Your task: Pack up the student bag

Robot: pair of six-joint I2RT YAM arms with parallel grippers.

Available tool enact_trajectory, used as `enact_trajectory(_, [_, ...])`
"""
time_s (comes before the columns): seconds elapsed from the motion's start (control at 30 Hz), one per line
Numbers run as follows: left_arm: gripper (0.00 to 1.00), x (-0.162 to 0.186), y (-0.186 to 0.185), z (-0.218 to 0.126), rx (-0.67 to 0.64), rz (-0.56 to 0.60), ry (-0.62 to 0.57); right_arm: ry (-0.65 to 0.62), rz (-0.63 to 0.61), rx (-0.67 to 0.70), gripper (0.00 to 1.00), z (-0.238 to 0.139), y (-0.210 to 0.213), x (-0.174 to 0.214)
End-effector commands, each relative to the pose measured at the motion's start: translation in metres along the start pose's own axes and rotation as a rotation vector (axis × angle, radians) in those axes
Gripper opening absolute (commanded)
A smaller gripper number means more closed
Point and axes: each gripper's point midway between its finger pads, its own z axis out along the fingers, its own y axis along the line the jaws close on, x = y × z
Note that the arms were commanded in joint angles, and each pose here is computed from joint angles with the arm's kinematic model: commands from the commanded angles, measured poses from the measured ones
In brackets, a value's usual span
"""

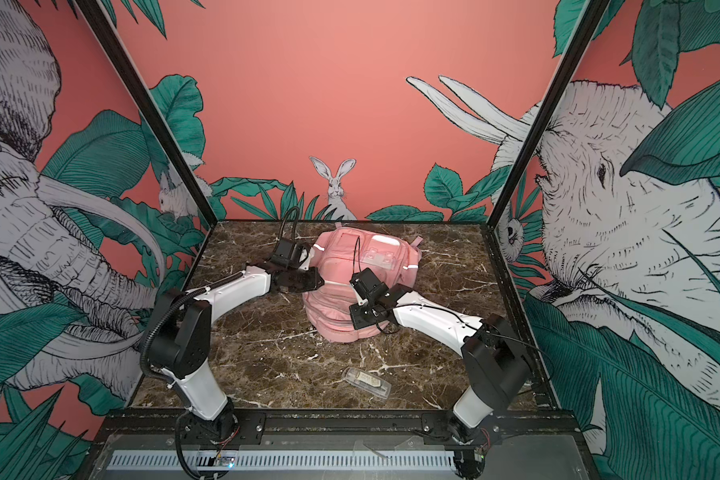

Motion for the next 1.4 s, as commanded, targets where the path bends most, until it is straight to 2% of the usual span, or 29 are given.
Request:
enact_trajectory(0.0, [0.19, 0.0, -0.018, -0.01, 0.085, -0.019, -0.024, 0.0, -0.035, -0.041, 0.0, 0.006, 0.023, -0.006])
enact_trajectory(0.2, [0.14, 0.004, -0.021, -0.016, 0.104, -0.04, -0.035, -0.018, -0.057, -0.072, 0.0, 0.012, 0.046, -0.023])
enact_trajectory(0.67, [0.12, -0.002, -0.02, -0.03, 0.09, -0.053, -0.088, -0.071, -0.06, -0.162, 0.0, 0.024, 0.095, -0.07])
enact_trajectory(1.03, [0.03, 0.007, 0.012, -0.052, 0.023, -0.133, -0.155, -0.062, -0.061, -0.093, 0.0, 0.028, 0.076, -0.059])
enact_trajectory(1.27, [0.03, 0.035, 0.03, -0.062, 0.029, -0.277, -0.234, -0.059, -0.076, -0.079, 0.0, 0.024, 0.069, -0.058])
enact_trajectory(1.37, [0.03, 0.048, 0.033, -0.064, 0.01, -0.283, -0.237, -0.056, -0.082, -0.078, 0.0, 0.023, 0.068, -0.058])
